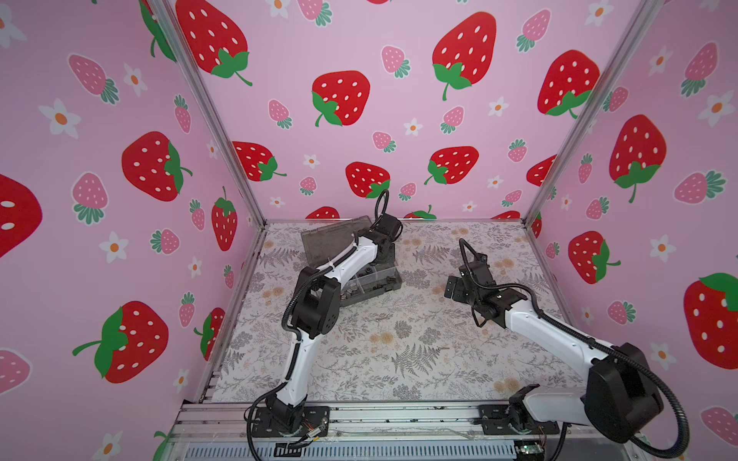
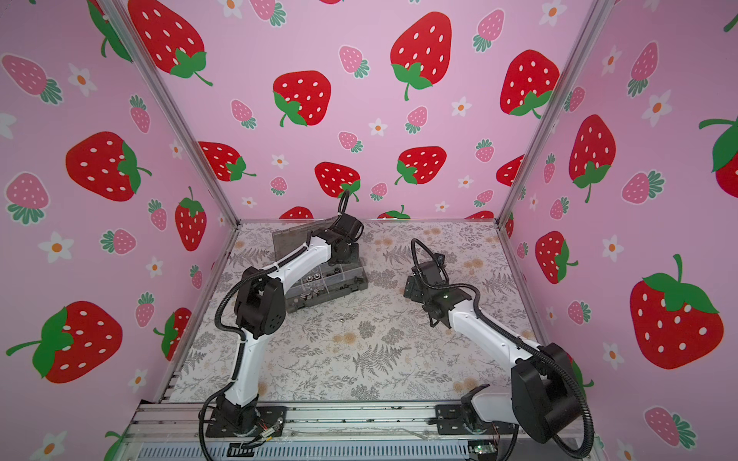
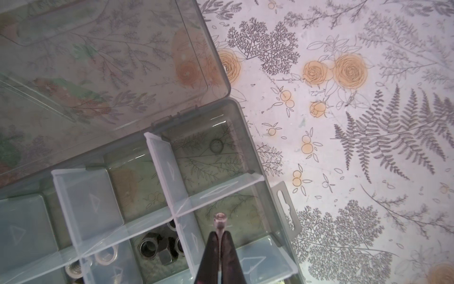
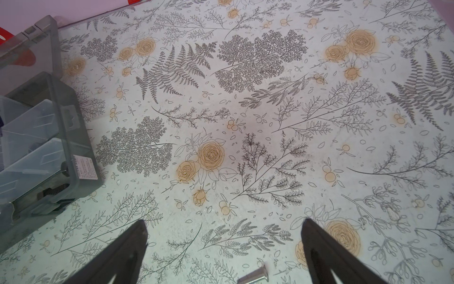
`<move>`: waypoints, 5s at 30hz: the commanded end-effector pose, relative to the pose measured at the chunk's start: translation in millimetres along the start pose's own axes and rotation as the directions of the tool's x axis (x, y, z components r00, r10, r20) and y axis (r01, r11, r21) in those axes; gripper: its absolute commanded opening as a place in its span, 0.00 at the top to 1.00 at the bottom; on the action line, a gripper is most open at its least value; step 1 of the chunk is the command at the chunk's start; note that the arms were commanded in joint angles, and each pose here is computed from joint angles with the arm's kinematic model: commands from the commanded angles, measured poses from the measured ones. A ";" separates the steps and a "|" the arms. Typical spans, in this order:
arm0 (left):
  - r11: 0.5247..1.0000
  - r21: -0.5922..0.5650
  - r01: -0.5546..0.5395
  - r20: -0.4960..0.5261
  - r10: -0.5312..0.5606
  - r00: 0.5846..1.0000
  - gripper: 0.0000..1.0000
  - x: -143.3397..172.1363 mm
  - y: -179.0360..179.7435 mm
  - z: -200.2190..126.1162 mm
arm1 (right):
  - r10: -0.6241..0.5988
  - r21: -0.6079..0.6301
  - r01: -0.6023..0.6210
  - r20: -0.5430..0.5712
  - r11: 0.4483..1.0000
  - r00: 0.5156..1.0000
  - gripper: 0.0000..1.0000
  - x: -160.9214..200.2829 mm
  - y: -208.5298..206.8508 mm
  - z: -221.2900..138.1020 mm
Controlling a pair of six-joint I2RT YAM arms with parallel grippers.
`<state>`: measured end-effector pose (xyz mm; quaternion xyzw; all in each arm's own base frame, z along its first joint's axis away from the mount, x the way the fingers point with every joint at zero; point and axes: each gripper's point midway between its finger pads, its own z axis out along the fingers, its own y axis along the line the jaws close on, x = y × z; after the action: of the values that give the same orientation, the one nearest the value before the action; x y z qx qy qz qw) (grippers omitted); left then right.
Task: Sort the screws and nuts into containers
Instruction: Place the screw into the container, then pick up the screw at the center of the table.
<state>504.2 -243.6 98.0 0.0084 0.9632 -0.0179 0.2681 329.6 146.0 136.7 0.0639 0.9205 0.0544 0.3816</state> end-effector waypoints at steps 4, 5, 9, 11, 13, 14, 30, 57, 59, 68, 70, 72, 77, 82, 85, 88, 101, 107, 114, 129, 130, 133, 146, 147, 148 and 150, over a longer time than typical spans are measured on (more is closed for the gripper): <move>0.999 0.034 -0.018 -0.006 0.018 1.000 0.83 -6.6 -7.0 -3.4 | 0.033 -0.010 -0.033 0.044 0.999 0.998 0.00 -13.1 -0.9 -9.7; 0.999 0.036 -0.020 -0.008 0.021 1.000 0.78 -6.2 -7.6 -2.6 | 0.033 -0.008 -0.033 0.045 0.999 0.998 0.00 -13.2 -1.4 -9.7; 0.999 0.042 -0.022 -0.010 0.022 1.000 0.69 -7.5 -8.3 -7.1 | 0.036 -0.009 -0.035 0.047 0.999 0.998 0.00 -13.7 -1.3 -10.3; 0.998 0.051 -0.022 -0.005 0.022 1.000 0.69 -8.7 -9.5 -12.8 | 0.035 -0.009 -0.034 0.048 0.999 0.998 0.00 -14.0 -1.4 -10.5; 0.998 0.060 -0.028 0.007 0.028 1.000 0.69 -10.4 -11.0 -22.3 | 0.035 -0.009 -0.035 0.049 0.999 0.998 0.00 -14.4 -1.7 -10.6; 0.997 0.063 -0.033 0.009 0.033 0.999 0.69 -10.1 -11.6 -27.1 | 0.036 -0.009 -0.036 0.051 0.999 0.998 0.00 -14.9 -1.7 -11.1; 0.916 0.164 -0.365 0.037 0.364 0.931 0.60 119.9 -20.0 -108.4 | 0.042 0.002 -0.042 0.056 0.999 0.998 0.00 -15.1 -6.1 -15.7; 0.692 0.313 -0.651 -0.218 0.719 0.660 0.69 225.0 -20.9 -53.6 | 0.073 0.013 -0.074 0.060 0.997 0.996 0.00 -12.1 -12.5 -20.1; 0.685 0.316 -0.657 -0.213 0.726 0.654 0.69 224.5 -21.5 -56.9 | 0.074 0.013 -0.075 0.059 0.997 0.996 0.00 -11.8 -12.3 -19.5; 0.631 0.316 -0.708 -0.139 0.769 0.624 0.63 209.1 -25.8 -69.8 | 0.070 0.007 -0.071 0.052 0.997 0.996 0.00 -10.9 -10.6 -17.9; 0.625 0.305 -0.719 -0.132 0.775 0.618 0.63 205.8 -25.7 -68.8 | 0.071 0.006 -0.071 0.051 0.997 0.996 0.00 -10.7 -10.5 -18.3; 0.615 0.295 -0.731 -0.125 0.783 0.609 0.63 202.6 -25.3 -66.5 | 0.070 0.007 -0.071 0.053 0.997 0.996 0.00 -11.1 -10.8 -19.0; 0.592 0.308 -0.745 -0.141 0.803 0.579 0.67 203.6 -23.5 -58.4 | 0.074 0.009 -0.075 0.054 0.997 0.996 0.00 -10.9 -12.1 -20.7; 0.583 0.306 -0.752 -0.165 0.811 0.561 0.70 202.7 -20.2 -50.1 | 0.076 0.012 -0.077 0.057 0.997 0.995 0.00 -11.0 -13.7 -22.1; 0.586 0.308 -0.749 -0.169 0.809 0.563 0.69 202.2 -20.7 -47.3 | 0.077 0.015 -0.078 0.055 0.997 0.996 0.00 -10.7 -14.0 -21.4; 0.586 0.310 -0.748 -0.181 0.809 0.559 0.69 205.0 -18.9 -44.6 | 0.079 0.015 -0.080 0.054 0.997 0.995 0.00 -10.5 -13.6 -20.9; 0.598 0.305 -0.741 -0.241 0.801 0.547 0.66 214.4 -8.9 -34.1 | 0.084 0.027 -0.086 0.060 0.996 0.995 0.00 -12.0 -14.9 -20.0; 0.617 0.320 -0.719 -0.267 0.787 0.556 0.67 220.4 -2.3 -35.3 | 0.088 0.056 -0.091 0.055 0.994 0.995 0.00 -10.5 -21.3 -23.4; 0.619 0.338 -0.709 -0.308 0.784 0.538 0.73 230.3 2.5 -30.2 | 0.109 0.082 -0.116 0.085 0.990 0.990 0.00 -13.4 -30.4 -30.4; 0.621 0.363 -0.694 -0.344 0.782 0.520 0.93 239.3 0.7 -23.8 | 0.123 0.090 -0.132 0.101 0.987 0.987 0.00 -14.3 -34.8 -34.3; 0.623 0.360 -0.695 -0.348 0.780 0.520 0.93 239.3 1.6 -23.5 | 0.124 0.089 -0.133 0.101 0.987 0.987 0.00 -14.7 -34.4 -34.3; 0.624 0.355 -0.696 -0.356 0.779 0.517 0.98 239.8 3.2 -23.6 | 0.124 0.085 -0.134 0.105 0.987 0.987 0.00 -16.4 -33.5 -35.0; 0.656 0.291 -0.697 -0.221 0.755 0.618 1.00 201.6 -12.5 -50.4 | 0.138 0.061 -0.145 0.114 0.988 0.984 0.00 -18.5 -31.4 -38.8; 0.662 0.285 -0.693 -0.204 0.748 0.631 1.00 196.6 -14.0 -54.1 | 0.140 0.059 -0.147 0.118 0.987 0.983 0.01 -19.3 -31.4 -39.8; 0.667 0.282 -0.689 -0.184 0.743 0.644 1.00 192.0 -17.1 -58.1 | 0.141 0.058 -0.149 0.120 0.987 0.983 0.00 -19.7 -31.7 -40.6; 0.672 0.292 -0.680 -0.145 0.734 0.664 1.00 185.3 -23.1 -67.4 | 0.144 0.054 -0.152 0.128 0.987 0.981 0.00 -21.4 -31.9 -42.2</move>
<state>304.4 -253.7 35.2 0.4206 0.9032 0.0019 0.0861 315.1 116.6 175.8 0.1310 0.8933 0.0514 0.4269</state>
